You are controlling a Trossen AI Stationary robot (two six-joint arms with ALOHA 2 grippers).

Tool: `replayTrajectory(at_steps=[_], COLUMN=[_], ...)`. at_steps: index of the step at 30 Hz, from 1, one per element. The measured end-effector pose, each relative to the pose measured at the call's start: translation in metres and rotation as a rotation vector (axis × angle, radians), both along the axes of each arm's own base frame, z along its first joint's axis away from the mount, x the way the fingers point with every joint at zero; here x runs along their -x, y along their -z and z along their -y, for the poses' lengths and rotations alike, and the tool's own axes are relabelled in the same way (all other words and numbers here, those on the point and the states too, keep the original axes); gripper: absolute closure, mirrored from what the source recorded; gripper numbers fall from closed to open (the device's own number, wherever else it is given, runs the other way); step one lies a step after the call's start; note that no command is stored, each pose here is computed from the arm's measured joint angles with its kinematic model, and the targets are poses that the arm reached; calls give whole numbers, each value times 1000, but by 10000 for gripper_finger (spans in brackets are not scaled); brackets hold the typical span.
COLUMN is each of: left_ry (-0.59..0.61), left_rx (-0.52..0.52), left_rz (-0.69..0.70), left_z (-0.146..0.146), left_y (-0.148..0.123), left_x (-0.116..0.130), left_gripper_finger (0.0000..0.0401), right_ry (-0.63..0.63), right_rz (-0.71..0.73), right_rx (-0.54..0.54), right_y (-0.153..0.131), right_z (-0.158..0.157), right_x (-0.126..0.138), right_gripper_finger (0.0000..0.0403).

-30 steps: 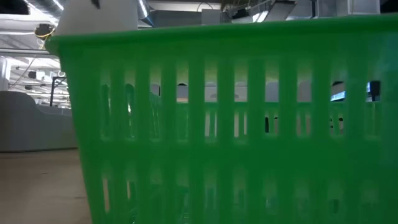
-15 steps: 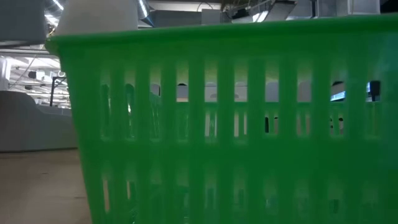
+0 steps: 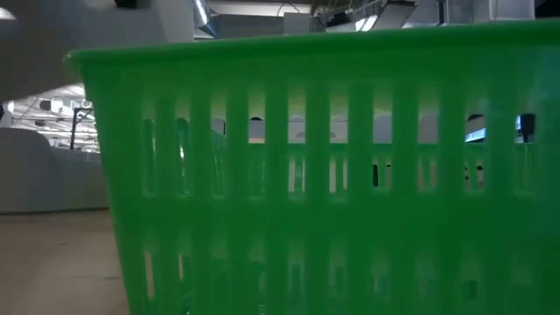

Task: Stack baskets by color
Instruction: Stack the bottom gray bin on top of the middle gray bin

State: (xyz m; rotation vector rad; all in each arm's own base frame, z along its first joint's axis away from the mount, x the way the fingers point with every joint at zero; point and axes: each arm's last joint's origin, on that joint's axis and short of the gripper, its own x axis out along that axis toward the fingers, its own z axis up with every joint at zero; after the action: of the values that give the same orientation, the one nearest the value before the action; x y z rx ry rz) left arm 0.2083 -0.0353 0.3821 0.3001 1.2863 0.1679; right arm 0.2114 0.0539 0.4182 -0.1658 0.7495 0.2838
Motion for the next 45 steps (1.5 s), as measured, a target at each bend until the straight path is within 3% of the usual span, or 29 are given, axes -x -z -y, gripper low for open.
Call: replayTrajectory(at_steps=[6,13,25,33,45], left_ry=[18,31,66,79,147], left_rx=[-84,-87,-67,13,149], left_rz=[-59,-123,-356,-440,-370], left_z=[-33,-52,-55,-53,-49], left_y=[0,4,59,81,84], left_x=[-3,-9,-10,-5,-11], left_gripper_finger=[401,401,401,401,401], right_ry=[-5,-5,-6,-6,-5], right_rz=[-1,-3,-12,-11,-11], right_rx=[6,7,9,9,8], right_y=[0,0,1,1,1], right_z=[0,0,0,0,0], right_x=[0,0,1,1,1], right_gripper_finger=[341,341,341,341,341])
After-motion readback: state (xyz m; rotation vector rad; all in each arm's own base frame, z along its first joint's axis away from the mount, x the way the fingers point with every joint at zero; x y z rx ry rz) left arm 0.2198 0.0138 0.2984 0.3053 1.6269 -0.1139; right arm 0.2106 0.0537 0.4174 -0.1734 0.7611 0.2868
